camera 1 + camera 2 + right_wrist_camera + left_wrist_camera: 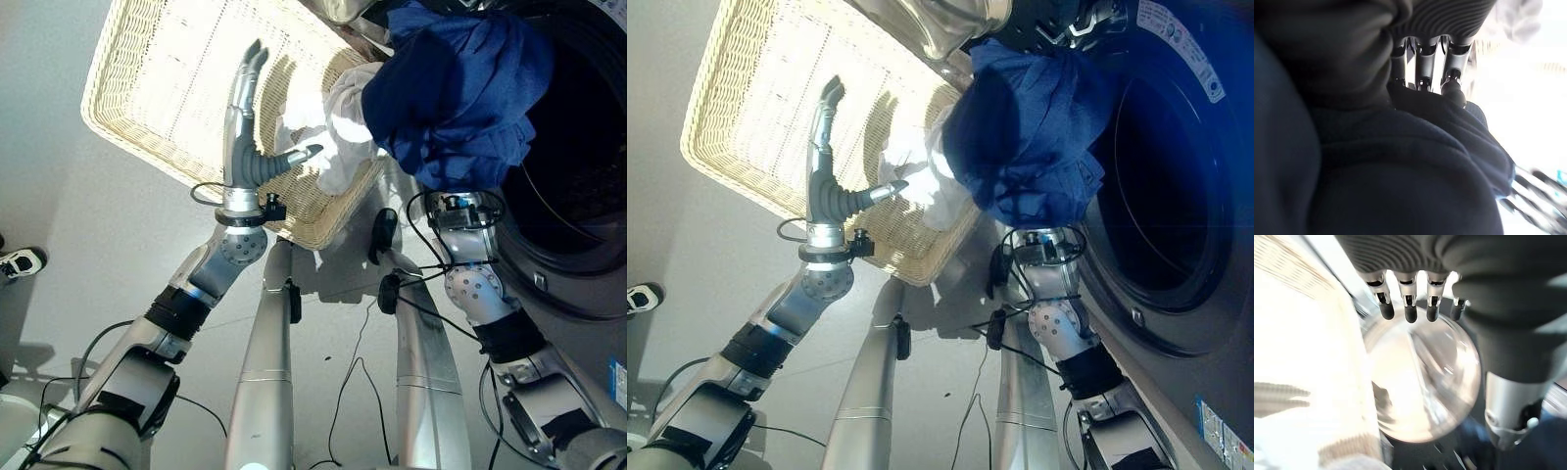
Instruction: Put the clothes into the washing machine.
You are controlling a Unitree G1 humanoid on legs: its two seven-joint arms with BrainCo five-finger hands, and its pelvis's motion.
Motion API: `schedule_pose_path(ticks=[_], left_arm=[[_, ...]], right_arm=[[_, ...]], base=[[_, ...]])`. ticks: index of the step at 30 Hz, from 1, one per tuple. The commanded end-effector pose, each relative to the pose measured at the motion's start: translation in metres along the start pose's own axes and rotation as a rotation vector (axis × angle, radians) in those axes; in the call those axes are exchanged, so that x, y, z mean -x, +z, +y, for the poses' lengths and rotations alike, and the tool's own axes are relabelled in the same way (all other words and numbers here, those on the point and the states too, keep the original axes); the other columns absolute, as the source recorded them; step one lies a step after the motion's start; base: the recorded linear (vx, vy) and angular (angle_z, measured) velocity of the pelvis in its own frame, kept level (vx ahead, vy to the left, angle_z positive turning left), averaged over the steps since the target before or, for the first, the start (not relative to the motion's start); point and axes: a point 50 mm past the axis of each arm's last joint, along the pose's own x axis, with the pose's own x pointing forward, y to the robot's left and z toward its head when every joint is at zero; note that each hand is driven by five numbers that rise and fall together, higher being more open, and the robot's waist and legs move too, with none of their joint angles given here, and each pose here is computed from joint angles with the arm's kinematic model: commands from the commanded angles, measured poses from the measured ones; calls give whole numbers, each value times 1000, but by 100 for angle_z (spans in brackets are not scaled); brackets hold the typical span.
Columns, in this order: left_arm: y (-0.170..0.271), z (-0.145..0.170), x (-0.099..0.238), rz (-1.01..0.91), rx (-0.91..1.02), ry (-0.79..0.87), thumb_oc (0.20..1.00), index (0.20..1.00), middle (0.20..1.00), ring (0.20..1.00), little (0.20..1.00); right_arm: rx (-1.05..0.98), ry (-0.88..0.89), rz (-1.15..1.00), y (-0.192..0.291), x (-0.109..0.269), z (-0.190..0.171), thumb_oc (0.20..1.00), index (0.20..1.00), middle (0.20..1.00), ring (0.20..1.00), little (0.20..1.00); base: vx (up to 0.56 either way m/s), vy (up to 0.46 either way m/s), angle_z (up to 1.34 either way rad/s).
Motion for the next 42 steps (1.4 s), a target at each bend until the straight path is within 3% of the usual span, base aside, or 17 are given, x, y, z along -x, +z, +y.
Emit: schedule_pose_path(ticks=[1,7,9,11,14,17,19,20,21,28,31,32,36,38,42], left_arm=[[-7,7,-16,42,51,139,1000,1000,1000,1000,1000],[-49,23,-27,269,4,183,1000,1000,1000,1000,1000],[-66,38,-26,357,-9,209,1000,1000,1000,1000,1000],[-73,43,-22,389,-14,219,1000,1000,1000,1000,1000],[-81,53,-12,423,-47,232,1000,1000,1000,1000,1000],[-88,70,-6,439,-91,250,1000,1000,1000,1000,1000],[-90,76,-5,444,-102,256,1000,1000,1000,1000,1000],[-92,83,-4,451,-110,267,1000,1000,1000,1000,1000],[-92,87,-4,454,-111,273,1000,1000,1000,1000,1000],[-94,91,-13,457,-118,238,1000,1000,1000,1000,1000],[-90,79,-22,440,-112,206,1000,1000,1000,1000,1000],[-89,77,-23,436,-111,203,1000,1000,1000,1000,1000],[-85,70,-28,417,-109,179,1000,1000,1000,1000,1000],[-81,66,-35,403,-102,178,1000,1000,1000,1000,1000],[-79,66,-39,393,-99,178,1000,1000,1000,1000,1000]], right_arm=[[-63,-119,-58,17,-8,-19,200,200,200,200,200],[-126,-471,-174,58,-12,-95,200,200,200,200,200],[-83,-688,-348,108,-12,-120,200,200,200,200,200],[-57,-785,-465,142,-14,-124,200,200,200,200,200],[0,-881,-740,196,-16,-108,200,200,200,200,200],[110,-848,-1014,253,-19,-66,200,200,200,200,200],[159,-819,-1080,265,-18,-53,200,200,200,200,200],[246,-787,-1093,276,-17,-43,413,413,413,413,413],[329,-777,-1071,279,-17,-40,1000,1000,1000,1000,1000],[475,-906,-940,285,-1,-70,1000,1000,1000,1000,1000],[866,-1141,-588,260,-10,-91,1000,1000,1000,1000,1000],[885,-1164,-571,258,-12,-91,1000,1000,1000,1000,1000],[1132,-1382,-175,240,-6,-116,1000,1000,1000,1000,1000],[1365,-1396,75,228,-7,-123,1000,1000,1000,1000,1000],[1531,-1374,152,217,-14,-120,1000,1000,1000,1000,1000]], base=[[-9,35,-3],[1,19,-2],[14,7,-5],[13,-17,-9],[7,-43,-6],[-11,-11,-7],[-24,32,-8],[-31,60,-6],[-28,59,-4],[-1,0,1],[0,-42,4],[4,-45,3],[2,-56,1],[-5,-40,6],[-2,-9,4]])
